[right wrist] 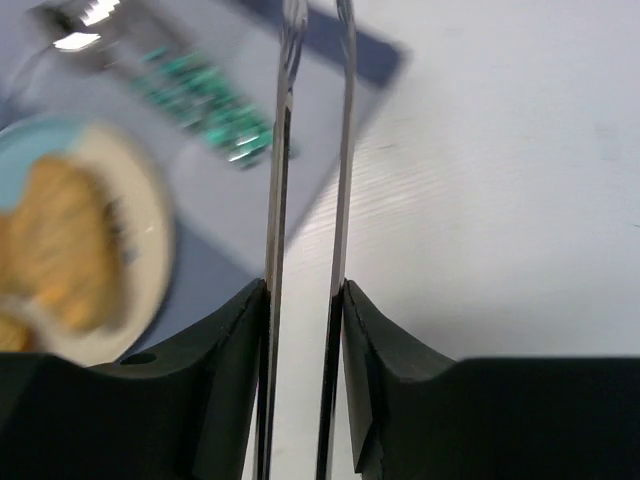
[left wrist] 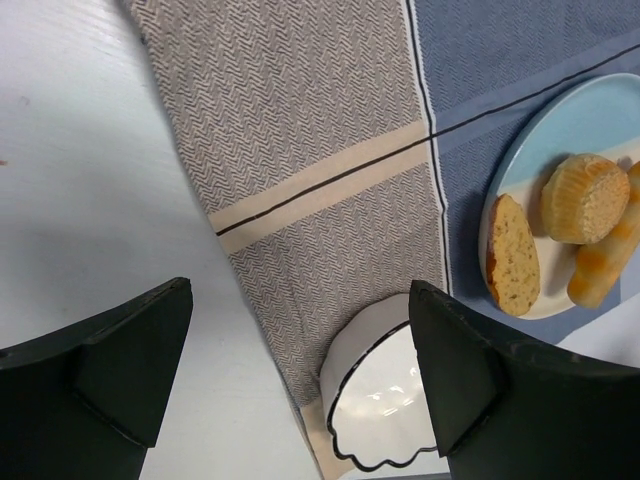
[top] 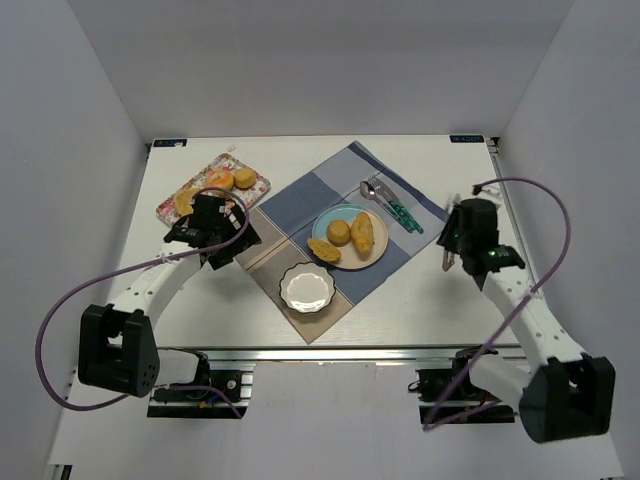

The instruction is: Place the bread

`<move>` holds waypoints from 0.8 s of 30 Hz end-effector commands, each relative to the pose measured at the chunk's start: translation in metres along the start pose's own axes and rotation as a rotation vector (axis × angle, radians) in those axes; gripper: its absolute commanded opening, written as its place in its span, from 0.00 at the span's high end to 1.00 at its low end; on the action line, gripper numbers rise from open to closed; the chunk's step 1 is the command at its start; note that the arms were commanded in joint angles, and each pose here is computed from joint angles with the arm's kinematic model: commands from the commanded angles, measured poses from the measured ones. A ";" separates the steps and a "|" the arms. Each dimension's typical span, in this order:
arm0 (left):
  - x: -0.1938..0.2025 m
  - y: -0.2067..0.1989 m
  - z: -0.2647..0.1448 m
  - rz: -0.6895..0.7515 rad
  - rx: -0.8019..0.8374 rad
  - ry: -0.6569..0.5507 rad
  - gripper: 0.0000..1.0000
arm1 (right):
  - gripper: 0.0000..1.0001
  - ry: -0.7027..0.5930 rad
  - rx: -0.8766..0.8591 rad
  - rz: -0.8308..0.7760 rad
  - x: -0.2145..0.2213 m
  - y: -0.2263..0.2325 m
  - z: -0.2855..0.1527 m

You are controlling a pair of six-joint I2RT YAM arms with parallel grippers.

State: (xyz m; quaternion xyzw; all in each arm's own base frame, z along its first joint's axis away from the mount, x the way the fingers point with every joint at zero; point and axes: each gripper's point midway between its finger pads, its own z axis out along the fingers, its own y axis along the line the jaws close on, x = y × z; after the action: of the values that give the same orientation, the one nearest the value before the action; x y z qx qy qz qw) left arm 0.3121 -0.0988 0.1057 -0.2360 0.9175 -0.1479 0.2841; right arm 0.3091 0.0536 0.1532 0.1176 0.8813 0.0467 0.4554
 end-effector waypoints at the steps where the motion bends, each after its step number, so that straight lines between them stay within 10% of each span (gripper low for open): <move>1: 0.000 0.010 -0.008 0.023 -0.022 -0.038 0.02 | 0.60 -0.067 0.096 0.057 -0.037 -0.038 0.019; 24: -0.008 0.011 0.003 0.045 -0.072 -0.030 0.02 | 0.34 0.214 0.183 0.076 0.005 -0.127 0.157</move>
State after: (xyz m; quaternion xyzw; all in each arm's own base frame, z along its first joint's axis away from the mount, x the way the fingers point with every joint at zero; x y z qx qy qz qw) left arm 0.3058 -0.0858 0.0873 -0.2334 0.9284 -0.1042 0.2697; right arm 0.4037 -0.0690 0.0278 0.1846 0.9289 -0.0044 0.3211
